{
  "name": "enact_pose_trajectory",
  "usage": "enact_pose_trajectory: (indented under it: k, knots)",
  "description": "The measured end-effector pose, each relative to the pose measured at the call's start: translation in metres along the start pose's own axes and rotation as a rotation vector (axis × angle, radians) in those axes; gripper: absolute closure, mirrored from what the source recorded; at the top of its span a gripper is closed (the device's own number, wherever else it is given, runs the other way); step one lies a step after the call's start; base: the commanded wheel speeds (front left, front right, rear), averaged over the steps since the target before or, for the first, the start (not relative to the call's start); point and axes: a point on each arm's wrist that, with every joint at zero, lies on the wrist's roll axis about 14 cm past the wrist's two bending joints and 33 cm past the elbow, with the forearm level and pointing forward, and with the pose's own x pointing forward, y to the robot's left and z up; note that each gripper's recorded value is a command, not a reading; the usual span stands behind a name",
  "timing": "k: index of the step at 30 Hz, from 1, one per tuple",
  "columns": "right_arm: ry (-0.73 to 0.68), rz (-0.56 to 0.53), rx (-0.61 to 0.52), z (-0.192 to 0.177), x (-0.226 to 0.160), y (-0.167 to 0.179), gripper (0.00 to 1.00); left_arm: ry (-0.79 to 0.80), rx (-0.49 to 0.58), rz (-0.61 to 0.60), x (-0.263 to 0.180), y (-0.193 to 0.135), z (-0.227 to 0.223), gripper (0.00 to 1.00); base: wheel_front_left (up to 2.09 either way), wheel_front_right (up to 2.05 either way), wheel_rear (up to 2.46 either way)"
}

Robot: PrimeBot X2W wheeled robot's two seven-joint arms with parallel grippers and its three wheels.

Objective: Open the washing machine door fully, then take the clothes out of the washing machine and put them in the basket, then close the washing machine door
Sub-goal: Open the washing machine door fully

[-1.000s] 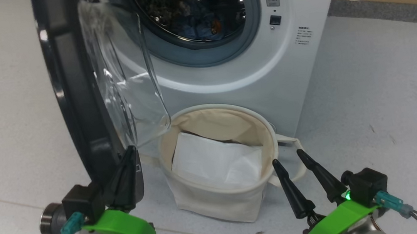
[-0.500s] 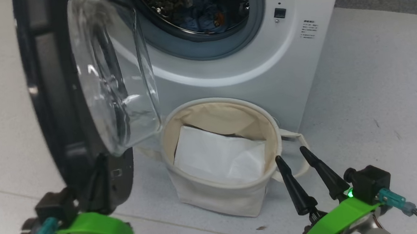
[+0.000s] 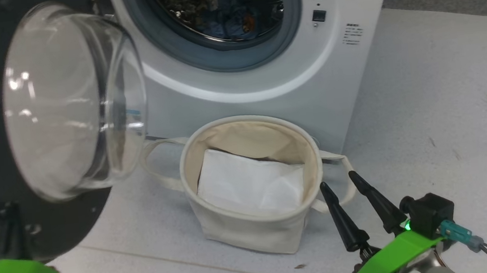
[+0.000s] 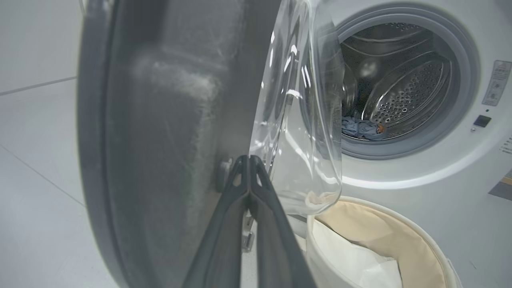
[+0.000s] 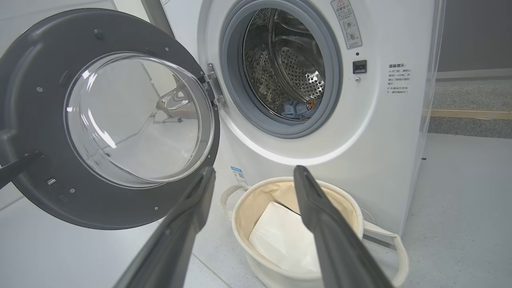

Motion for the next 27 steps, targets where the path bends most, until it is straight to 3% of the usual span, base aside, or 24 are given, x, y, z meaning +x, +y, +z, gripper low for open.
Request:
enact_pose_trajectory:
  k: [11,23,24,27]
  knots:
    - [-0.013,-0.039,-0.020,0.007,-0.010,-0.009,0.00,-0.065,-0.009,0.114,0.021,0.057,0.021,1.00,0.00,0.00,0.00]
    - [-0.013,-0.009,0.016,0.003,-0.002,0.002,0.00,-0.124,-0.024,-0.011,-0.004,0.017,0.022,1.00,0.00,0.00,0.00]
    - [-0.013,-0.009,0.019,0.002,-0.002,0.002,0.00,-0.128,-0.040,-0.030,-0.008,0.011,0.021,0.00,0.00,0.00,0.00]
    - [-0.013,-0.009,0.025,0.001,0.000,0.002,0.00,-0.140,-0.064,-0.070,-0.016,-0.004,0.022,0.00,0.00,0.00,0.00]
